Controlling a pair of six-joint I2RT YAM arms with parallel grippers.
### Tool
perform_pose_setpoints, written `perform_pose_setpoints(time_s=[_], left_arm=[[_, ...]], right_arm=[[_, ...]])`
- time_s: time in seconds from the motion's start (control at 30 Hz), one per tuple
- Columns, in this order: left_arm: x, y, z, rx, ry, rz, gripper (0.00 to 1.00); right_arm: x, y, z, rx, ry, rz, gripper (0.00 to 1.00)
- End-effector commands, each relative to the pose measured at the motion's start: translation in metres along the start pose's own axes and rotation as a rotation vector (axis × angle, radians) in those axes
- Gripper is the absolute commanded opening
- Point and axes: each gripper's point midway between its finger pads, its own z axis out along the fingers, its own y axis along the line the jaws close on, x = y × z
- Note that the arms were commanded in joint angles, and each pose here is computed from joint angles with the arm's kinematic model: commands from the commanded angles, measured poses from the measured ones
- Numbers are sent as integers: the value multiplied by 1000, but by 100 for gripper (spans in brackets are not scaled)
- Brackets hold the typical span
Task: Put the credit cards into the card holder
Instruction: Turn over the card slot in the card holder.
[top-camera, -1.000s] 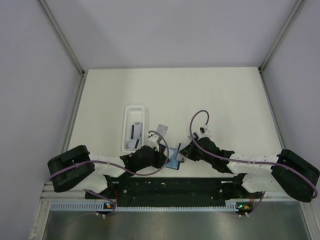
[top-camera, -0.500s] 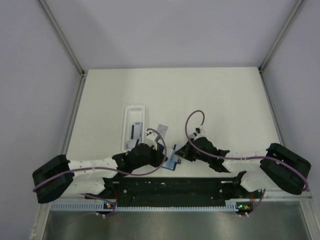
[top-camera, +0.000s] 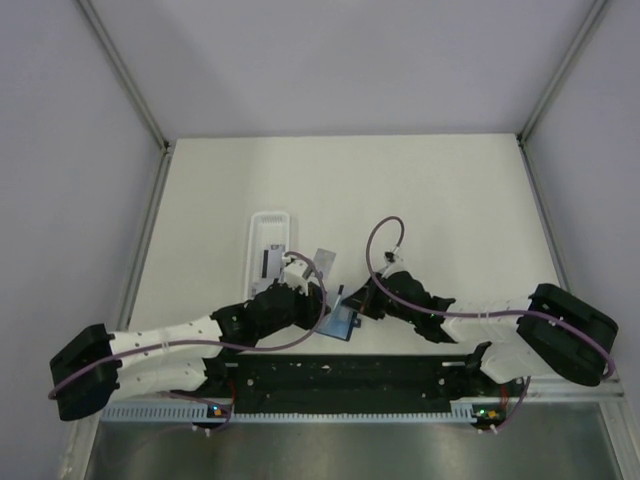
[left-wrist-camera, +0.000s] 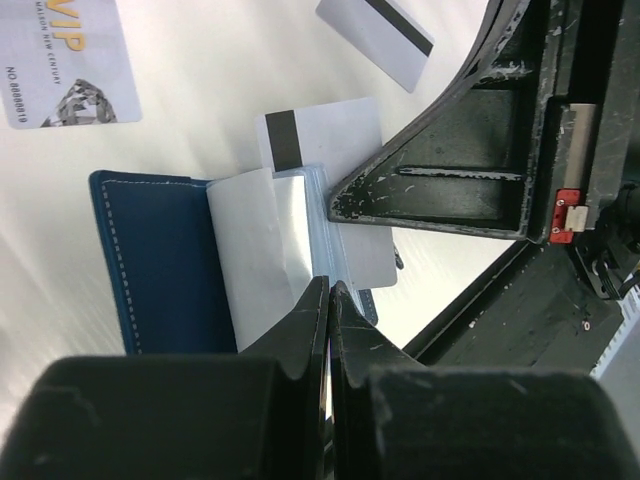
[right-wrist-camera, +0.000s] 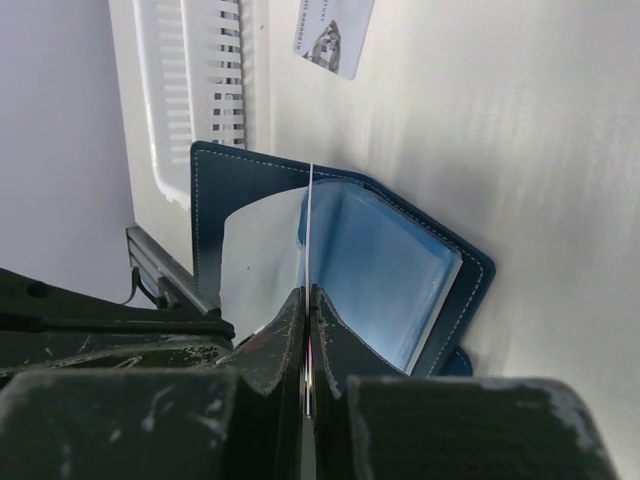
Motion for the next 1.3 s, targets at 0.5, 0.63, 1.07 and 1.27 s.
perform_pose_setpoints(time_s=[0.5,0.63,1.07,1.27], left_arm=[[-28,-2,-17,-12,-83,33,0],[-31,-5,-20,6,-93,38,0],[-2,10,1,-51,17,53,0],[8,39,8,-183,22,32,0]], right_arm=[[3,57,25,-132,25,-7,0],[7,63,29,-140,35,-14,0],[18,48,47,-104,57,6,0],[21,41,45,-88,65,3,0]])
